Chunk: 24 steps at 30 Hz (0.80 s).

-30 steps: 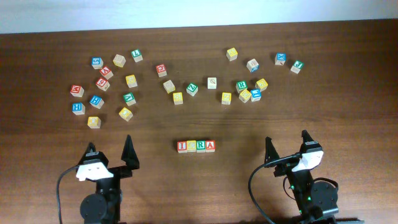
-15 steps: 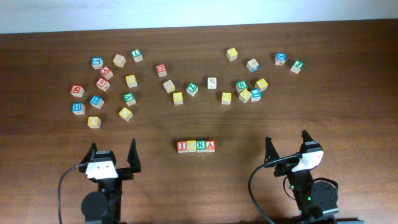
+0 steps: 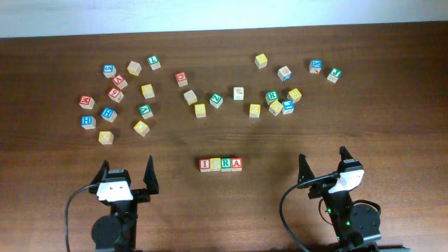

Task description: Spell out ICRA

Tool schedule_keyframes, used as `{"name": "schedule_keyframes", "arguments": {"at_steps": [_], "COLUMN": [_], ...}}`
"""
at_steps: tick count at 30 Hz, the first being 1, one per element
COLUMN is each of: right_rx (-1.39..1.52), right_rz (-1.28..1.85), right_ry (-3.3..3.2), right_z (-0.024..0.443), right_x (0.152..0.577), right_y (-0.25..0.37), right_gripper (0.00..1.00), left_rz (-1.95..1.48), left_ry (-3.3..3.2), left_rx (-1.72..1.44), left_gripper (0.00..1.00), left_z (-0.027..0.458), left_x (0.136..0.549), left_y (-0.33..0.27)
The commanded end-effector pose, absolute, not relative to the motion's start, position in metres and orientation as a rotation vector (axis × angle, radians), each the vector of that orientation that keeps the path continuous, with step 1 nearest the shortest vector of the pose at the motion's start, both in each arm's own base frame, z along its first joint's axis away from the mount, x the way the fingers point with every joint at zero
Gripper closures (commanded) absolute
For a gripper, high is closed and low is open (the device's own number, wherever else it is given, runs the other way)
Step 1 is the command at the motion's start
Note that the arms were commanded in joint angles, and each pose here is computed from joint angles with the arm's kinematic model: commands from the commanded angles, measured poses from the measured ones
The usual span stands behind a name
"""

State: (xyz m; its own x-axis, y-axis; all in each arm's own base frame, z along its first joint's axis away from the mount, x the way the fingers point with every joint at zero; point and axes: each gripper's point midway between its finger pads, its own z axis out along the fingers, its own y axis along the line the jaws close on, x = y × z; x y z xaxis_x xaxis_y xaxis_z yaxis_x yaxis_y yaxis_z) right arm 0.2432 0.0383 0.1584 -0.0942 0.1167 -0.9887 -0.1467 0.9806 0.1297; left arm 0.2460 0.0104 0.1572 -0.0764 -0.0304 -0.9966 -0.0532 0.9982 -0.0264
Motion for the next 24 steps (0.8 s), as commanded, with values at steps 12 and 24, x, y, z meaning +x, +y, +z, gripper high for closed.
{"name": "schedule_keyframes", "arguments": {"at_steps": [12, 24], "right_rx": [0.034, -0.003], "right_rz": [0.119, 0.085], "right_ry": [1.651, 1.649], "right_z": [0.156, 0.156], "right_x": [0.245, 0.245], "right_y": [0.016, 0.016], "right_gripper": [0.01, 0.02], "left_rz": [0.019, 0.019], "left_ry": [1.651, 1.651], "left_rx": [-0.042, -0.042], "left_gripper": [0.01, 0.01], "left_z": [0.156, 0.156], "left_x": [0.246, 0.246], "left_y": [0.008, 0.008]}}
